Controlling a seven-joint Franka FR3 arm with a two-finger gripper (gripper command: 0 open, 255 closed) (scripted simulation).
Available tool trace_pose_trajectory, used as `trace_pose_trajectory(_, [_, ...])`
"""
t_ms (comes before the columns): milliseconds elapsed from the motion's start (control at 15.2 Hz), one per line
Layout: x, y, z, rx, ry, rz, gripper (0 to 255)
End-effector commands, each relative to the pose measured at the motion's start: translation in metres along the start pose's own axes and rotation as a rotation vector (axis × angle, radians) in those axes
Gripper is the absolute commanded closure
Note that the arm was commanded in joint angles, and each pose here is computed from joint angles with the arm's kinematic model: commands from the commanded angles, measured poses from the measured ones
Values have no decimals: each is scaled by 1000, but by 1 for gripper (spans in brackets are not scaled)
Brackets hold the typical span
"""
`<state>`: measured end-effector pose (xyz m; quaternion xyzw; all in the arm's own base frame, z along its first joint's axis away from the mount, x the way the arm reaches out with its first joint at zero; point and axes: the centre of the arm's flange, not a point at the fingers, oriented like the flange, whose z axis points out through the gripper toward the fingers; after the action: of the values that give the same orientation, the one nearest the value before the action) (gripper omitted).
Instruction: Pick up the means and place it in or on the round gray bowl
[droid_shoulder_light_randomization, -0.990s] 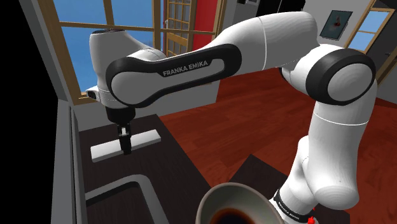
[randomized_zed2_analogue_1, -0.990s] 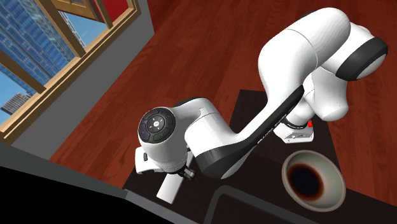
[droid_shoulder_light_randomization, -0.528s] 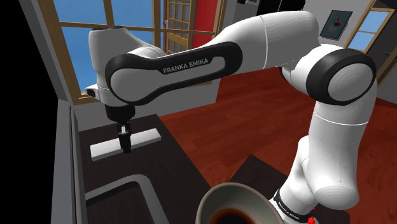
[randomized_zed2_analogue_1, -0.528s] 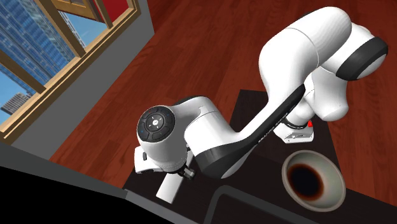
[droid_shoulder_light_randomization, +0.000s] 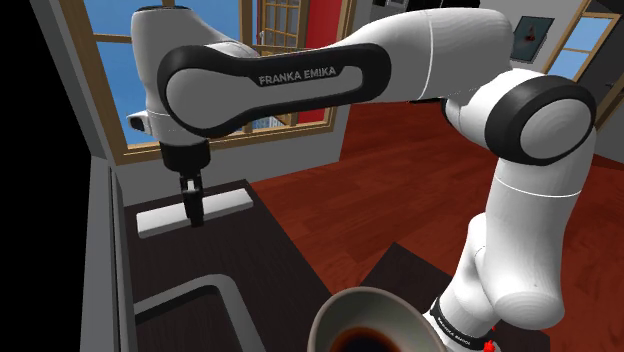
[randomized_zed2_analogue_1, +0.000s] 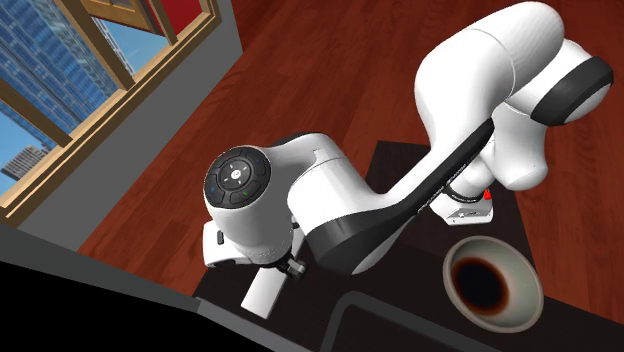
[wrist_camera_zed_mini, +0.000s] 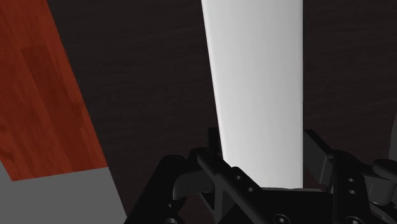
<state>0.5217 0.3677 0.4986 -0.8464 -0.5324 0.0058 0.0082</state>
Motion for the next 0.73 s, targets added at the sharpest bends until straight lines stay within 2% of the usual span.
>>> trace_pose_trajectory(0, [-1, 1, -11, 0, 0, 0, 255])
trace_pose_trajectory(660, [-1, 0, -64, 0, 0, 0, 255])
